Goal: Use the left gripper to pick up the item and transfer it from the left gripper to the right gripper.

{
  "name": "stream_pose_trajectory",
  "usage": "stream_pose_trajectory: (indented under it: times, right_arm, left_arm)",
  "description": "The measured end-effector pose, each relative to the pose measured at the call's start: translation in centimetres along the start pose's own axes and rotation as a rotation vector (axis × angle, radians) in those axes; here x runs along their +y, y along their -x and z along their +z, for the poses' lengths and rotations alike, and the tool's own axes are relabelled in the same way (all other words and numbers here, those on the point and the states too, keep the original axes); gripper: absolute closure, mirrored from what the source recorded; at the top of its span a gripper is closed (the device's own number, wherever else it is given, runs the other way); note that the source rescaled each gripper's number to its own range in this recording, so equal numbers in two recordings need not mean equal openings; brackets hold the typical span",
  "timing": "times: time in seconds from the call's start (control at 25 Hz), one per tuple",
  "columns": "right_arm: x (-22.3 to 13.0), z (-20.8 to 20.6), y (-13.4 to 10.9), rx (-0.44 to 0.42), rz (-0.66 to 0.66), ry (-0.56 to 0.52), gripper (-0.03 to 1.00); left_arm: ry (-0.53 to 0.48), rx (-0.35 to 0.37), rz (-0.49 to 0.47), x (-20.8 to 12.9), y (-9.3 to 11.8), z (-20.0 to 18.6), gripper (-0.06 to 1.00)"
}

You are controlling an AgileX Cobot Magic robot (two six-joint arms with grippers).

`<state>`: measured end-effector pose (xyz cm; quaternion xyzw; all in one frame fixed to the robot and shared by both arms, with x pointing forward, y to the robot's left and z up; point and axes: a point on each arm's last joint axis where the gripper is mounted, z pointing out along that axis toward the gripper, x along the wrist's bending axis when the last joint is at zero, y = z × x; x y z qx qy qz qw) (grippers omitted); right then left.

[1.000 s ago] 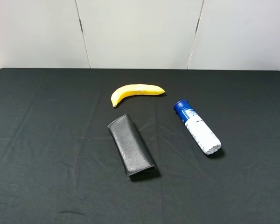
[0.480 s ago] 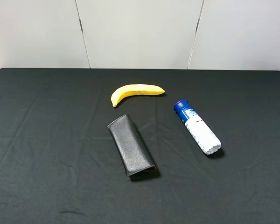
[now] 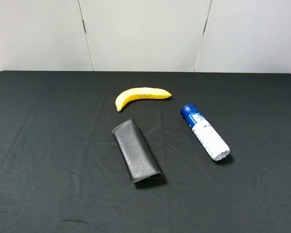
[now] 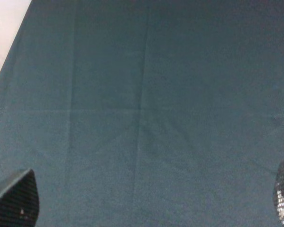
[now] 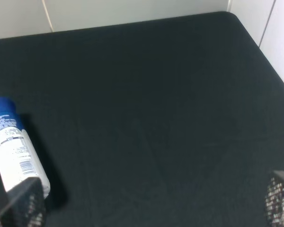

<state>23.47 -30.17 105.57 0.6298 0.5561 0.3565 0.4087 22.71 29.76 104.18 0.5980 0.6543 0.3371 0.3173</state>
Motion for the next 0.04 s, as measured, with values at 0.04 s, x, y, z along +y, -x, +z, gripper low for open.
stream_pose_trajectory:
  times: [0.04]
  right_arm:
    - [0.00, 0.00, 0.00, 0.000, 0.000, 0.000, -0.03]
  left_arm:
    - [0.000, 0.000, 0.000, 0.00, 0.00, 0.00, -0.05]
